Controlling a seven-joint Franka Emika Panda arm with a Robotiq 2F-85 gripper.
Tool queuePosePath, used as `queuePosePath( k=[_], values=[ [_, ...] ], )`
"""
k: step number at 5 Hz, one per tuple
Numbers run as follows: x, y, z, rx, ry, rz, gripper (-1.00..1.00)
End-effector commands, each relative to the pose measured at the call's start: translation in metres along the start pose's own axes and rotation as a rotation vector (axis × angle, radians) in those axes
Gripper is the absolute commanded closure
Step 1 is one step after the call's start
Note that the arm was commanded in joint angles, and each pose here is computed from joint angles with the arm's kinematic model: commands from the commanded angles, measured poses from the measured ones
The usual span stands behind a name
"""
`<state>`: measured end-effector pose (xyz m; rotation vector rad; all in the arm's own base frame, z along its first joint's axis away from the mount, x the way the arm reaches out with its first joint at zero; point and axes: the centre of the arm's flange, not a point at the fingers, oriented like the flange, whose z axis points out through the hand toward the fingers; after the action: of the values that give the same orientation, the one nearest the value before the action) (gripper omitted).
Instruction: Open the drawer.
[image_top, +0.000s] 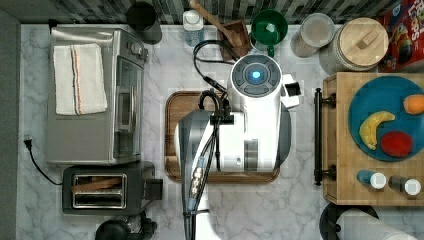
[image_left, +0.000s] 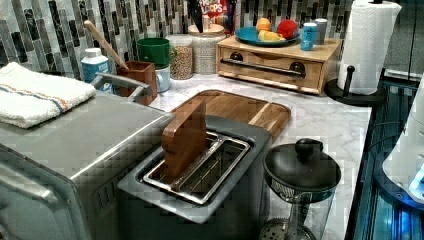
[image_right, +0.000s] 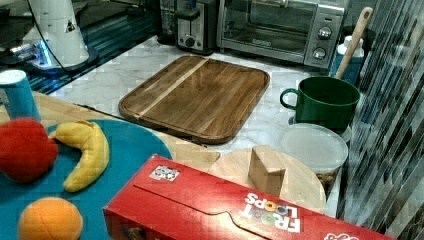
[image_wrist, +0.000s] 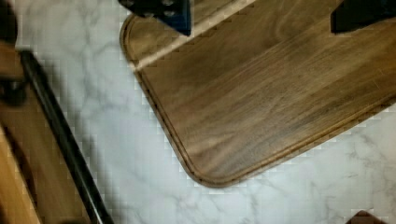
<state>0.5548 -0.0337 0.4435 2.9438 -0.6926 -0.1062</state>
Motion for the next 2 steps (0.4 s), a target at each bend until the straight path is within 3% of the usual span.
queuePosePath(
  k=[1, 2],
  values=[
    [0.006, 0.048, 0.034, -0.068, 0.078, -0.276, -1.00],
    [0.012, 0.061, 0.048, -0.089, 0.107, -0.338, -1.00]
  ],
)
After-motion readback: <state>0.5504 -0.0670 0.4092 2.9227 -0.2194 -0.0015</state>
